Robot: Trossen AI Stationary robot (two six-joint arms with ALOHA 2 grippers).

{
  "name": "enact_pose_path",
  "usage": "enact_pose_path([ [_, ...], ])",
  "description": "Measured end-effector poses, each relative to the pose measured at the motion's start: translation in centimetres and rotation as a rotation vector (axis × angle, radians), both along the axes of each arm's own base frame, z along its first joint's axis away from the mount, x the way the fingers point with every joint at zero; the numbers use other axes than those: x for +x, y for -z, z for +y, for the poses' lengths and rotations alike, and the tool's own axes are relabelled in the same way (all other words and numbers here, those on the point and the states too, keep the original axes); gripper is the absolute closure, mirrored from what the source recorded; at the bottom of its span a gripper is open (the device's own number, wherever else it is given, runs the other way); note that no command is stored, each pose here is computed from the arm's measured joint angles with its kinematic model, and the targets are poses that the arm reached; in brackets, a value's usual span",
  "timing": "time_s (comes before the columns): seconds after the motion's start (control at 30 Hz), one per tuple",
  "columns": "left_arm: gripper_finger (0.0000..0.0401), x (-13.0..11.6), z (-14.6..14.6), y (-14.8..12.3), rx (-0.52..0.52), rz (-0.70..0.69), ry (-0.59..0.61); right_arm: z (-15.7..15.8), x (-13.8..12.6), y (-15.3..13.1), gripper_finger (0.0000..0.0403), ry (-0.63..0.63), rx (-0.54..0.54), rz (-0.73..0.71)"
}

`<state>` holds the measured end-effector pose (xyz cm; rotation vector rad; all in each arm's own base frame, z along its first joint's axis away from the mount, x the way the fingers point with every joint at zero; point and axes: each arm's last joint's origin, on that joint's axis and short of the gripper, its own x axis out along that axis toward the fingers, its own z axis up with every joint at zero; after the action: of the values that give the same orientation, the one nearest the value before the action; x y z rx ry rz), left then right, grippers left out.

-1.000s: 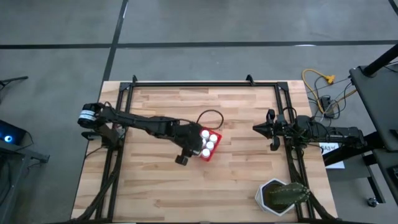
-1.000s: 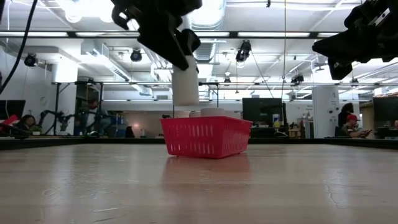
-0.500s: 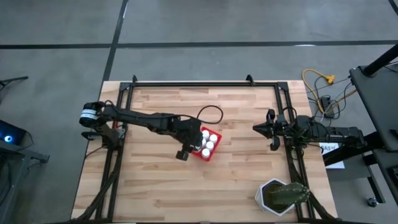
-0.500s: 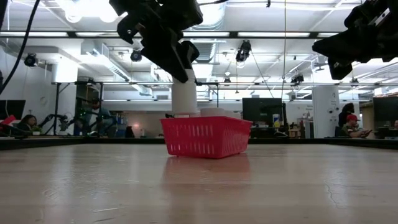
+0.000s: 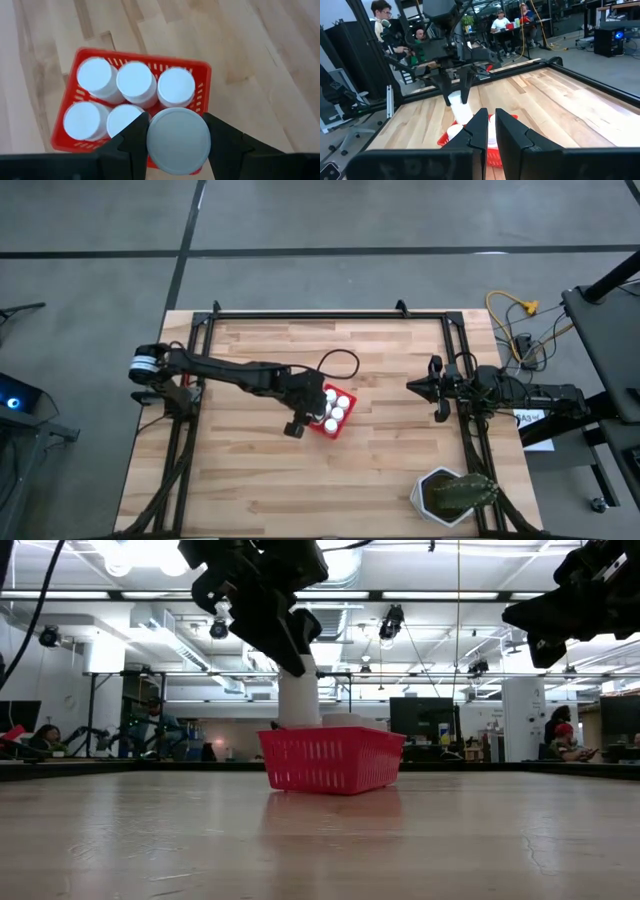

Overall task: Pick and place pill bottles into a basket
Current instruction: Put the white pill bottle into the red basket

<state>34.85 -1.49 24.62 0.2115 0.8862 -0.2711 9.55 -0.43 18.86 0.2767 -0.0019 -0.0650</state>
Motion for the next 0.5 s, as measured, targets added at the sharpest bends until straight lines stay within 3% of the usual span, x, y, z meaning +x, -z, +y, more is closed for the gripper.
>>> enact_pose_path([
  [0.5, 0.0262, 0.9, -0.2, 1.9, -0.031, 0.043, 0.019, 0.0, 0.0, 0.0, 0.0376, 0.000, 0.003, 0.000],
])
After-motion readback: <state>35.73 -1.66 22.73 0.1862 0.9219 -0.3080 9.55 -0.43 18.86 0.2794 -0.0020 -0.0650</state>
